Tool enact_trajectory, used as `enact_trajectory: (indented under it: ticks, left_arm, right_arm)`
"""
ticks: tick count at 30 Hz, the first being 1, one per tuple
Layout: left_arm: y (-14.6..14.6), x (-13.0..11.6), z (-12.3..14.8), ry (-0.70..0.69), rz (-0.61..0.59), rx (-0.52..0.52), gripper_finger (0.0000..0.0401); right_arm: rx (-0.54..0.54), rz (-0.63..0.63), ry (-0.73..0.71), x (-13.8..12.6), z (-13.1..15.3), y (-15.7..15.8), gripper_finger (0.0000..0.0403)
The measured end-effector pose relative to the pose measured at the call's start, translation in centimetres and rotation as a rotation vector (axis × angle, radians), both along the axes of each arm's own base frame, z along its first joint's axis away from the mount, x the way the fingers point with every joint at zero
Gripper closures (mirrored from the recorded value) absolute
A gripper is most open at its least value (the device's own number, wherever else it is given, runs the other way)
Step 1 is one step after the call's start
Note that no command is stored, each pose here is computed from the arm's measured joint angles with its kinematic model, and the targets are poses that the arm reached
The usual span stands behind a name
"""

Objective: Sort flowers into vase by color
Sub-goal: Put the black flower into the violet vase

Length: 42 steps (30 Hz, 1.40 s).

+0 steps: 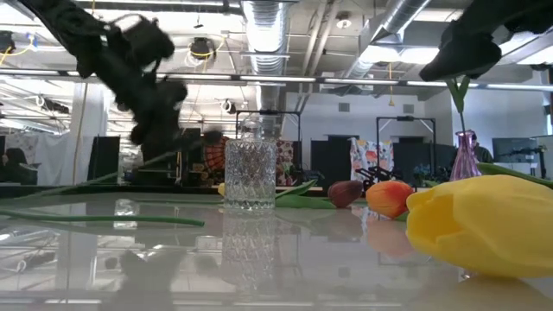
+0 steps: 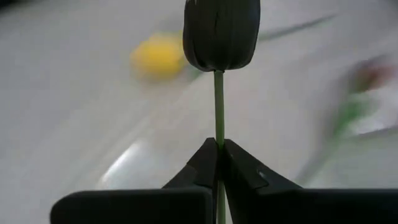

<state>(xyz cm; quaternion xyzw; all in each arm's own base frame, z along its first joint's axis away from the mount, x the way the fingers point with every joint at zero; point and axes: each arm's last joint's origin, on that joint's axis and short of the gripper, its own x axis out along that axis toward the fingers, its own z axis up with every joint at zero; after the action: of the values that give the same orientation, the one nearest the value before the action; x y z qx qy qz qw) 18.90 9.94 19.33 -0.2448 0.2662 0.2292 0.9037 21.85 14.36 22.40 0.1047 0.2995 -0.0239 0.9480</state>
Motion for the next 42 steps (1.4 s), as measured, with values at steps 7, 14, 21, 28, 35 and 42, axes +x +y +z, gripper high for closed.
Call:
enact_trajectory:
  ticks: [7, 14, 21, 28, 35, 42]
  left_arm:
    - [-2.1, 2.5, 4.0, -0.4, -0.168, 0.172, 0.0401]
    - [-4.3, 4.5, 6.3, -0.724, -0.313, 0.279, 0.0401]
    - [-5.1, 5.5, 7.9, -0.95, -0.378, 0.354, 0.0401]
    - [-5.6, 6.3, 10.2, -1.012, -0.471, 0.311, 0.0401]
    - [-7.7, 7.1, 11.1, -1.005, -0.514, 0.348, 0.0401]
    - [-9.7, 10.1, 10.1, -0.947, -0.554, 0.324, 0.0401]
  right_arm:
    - [-0.04, -0.08, -0.038, 0.8, 0.2, -1.1, 0.0077]
    - [-0.103, -0.13, -0.244, 3.6, 2.3, -4.1, 0.0077]
    - [-0.214, -0.194, -0.445, 5.5, 4.6, -7.4, 0.0077]
    - [-0.16, -0.108, -0.591, 6.4, 6.0, -9.8, 0.0077]
    - [-0.15, -0.103, -0.649, 7.3, 6.0, -10.8, 0.0077]
    - [-0.16, -0.013, -0.608, 10.8, 4.5, -9.9, 0.0077]
